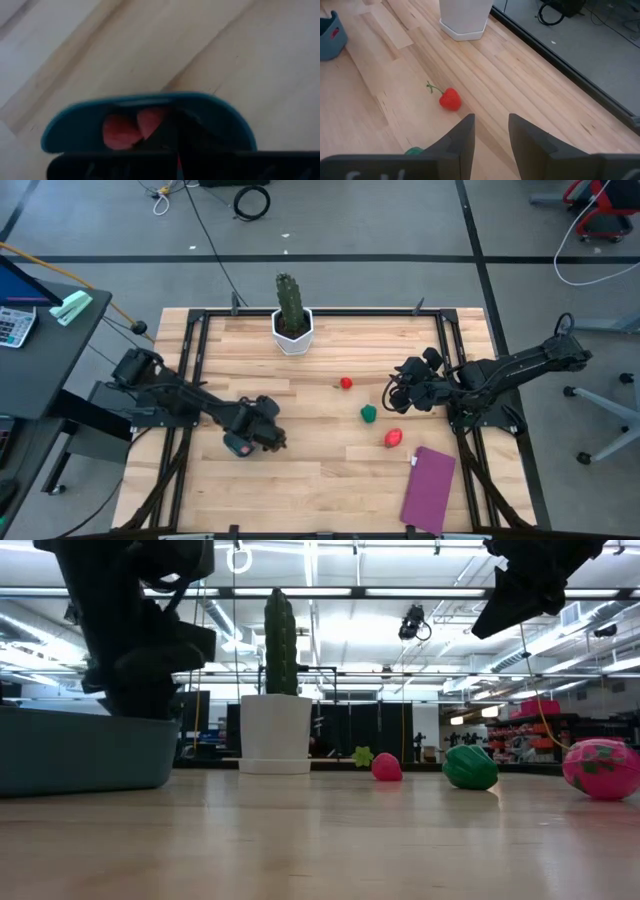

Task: Pick and placing Produce into tupperware
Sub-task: Adjust the blue bin

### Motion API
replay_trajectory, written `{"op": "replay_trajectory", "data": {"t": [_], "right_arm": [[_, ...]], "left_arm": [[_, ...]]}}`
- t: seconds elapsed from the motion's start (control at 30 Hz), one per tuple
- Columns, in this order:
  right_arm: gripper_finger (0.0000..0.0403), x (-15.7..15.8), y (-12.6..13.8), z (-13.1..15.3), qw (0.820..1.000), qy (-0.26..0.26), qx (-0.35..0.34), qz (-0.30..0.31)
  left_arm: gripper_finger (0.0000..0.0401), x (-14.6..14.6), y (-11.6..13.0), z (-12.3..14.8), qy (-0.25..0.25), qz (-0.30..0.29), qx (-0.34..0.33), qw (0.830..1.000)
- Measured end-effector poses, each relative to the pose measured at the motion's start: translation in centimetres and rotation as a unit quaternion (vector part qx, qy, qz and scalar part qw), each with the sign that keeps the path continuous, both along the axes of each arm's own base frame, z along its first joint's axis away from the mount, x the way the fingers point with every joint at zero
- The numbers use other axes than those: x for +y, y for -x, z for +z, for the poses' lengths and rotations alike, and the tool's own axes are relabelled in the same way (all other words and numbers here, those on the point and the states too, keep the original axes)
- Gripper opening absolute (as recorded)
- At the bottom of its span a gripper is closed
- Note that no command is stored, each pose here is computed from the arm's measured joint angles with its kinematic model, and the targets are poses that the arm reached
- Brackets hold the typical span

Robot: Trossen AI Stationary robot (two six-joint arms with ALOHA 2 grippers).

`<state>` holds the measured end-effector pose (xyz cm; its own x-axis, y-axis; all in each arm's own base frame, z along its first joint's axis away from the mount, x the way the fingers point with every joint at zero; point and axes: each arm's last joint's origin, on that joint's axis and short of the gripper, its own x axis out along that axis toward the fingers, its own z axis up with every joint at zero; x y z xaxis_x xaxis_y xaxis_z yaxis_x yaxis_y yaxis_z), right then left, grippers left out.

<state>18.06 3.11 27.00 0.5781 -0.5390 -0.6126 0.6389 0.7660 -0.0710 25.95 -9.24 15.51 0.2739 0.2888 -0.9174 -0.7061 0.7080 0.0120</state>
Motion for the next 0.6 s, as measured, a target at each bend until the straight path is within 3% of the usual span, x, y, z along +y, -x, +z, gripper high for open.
{"op": "replay_trajectory", "data": {"t": [0.13, 0.4, 0.6], "right_arm": [[0.0126, 0.0, 0.0, 0.0, 1.0, 0.002, 0.002, 0.002], [0.0126, 0.0, 0.0, 0.0, 1.0, 0.005, 0.004, 0.005], [0.0126, 0.0, 0.0, 0.0, 1.0, 0.005, 0.004, 0.005]], "left_arm": [[0.0002, 0.3, -0.5, 0.1, -0.001, -0.017, -0.013, 1.0], [0.0002, 1.3, -3.4, 1.0, -0.009, -0.095, -0.112, 0.989], [0.0002, 3.6, -4.4, 1.2, -0.028, -0.102, -0.123, 0.987]]}}
